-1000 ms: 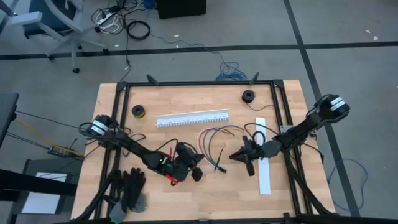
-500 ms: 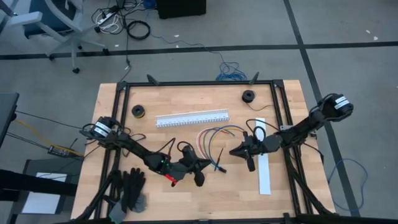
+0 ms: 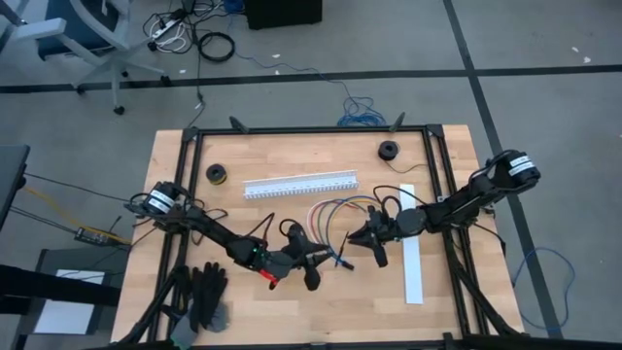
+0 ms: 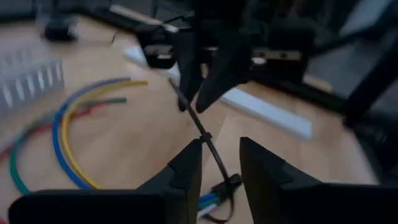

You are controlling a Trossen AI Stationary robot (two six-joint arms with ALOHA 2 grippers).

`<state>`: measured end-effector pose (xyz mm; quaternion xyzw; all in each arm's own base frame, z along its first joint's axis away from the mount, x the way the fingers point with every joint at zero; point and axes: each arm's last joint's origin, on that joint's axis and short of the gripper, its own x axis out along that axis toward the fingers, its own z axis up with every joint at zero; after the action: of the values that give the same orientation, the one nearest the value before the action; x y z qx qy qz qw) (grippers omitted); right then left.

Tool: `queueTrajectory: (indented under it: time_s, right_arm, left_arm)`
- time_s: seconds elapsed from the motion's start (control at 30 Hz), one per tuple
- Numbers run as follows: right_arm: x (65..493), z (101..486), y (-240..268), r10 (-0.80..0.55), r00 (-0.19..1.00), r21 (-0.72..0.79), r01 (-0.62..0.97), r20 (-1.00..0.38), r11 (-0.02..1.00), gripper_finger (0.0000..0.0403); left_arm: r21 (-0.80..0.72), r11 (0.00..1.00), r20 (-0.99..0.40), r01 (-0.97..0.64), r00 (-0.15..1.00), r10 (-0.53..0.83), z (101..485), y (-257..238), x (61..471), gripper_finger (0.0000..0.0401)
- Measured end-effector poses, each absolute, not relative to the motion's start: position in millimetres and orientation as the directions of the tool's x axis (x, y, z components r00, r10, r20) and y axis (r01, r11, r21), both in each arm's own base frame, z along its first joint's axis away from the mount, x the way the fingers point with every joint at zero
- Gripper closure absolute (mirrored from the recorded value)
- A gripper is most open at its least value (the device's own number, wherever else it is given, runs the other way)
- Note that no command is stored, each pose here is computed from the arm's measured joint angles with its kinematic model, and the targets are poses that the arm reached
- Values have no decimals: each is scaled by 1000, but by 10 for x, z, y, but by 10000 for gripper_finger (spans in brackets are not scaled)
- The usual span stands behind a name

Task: Ziptie cables
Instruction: Insert zip tie on the cable wire

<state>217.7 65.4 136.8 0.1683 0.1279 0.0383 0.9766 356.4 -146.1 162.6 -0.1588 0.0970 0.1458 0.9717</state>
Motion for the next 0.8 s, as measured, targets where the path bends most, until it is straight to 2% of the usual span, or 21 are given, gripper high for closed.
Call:
queueTrajectory:
  time_s: [0.1, 0.43, 0.8]
  right_arm:
    - [2206, 1354, 643, 111, 966, 354, -22, -235, 935, 352]
    - [2230, 1390, 618, 109, 976, 356, -37, -186, 934, 353]
    - [2239, 1395, 597, 172, 968, 390, -89, -182, 917, 355]
  left_arm:
    - [-129, 959, -240, -253, 946, 217, 1641, -1477, 3578, 312]
    - [20, 975, -303, -220, 928, 216, 1470, -1532, 3717, 299]
    - [-12, 964, -250, -264, 935, 253, 1501, -1542, 3779, 299]
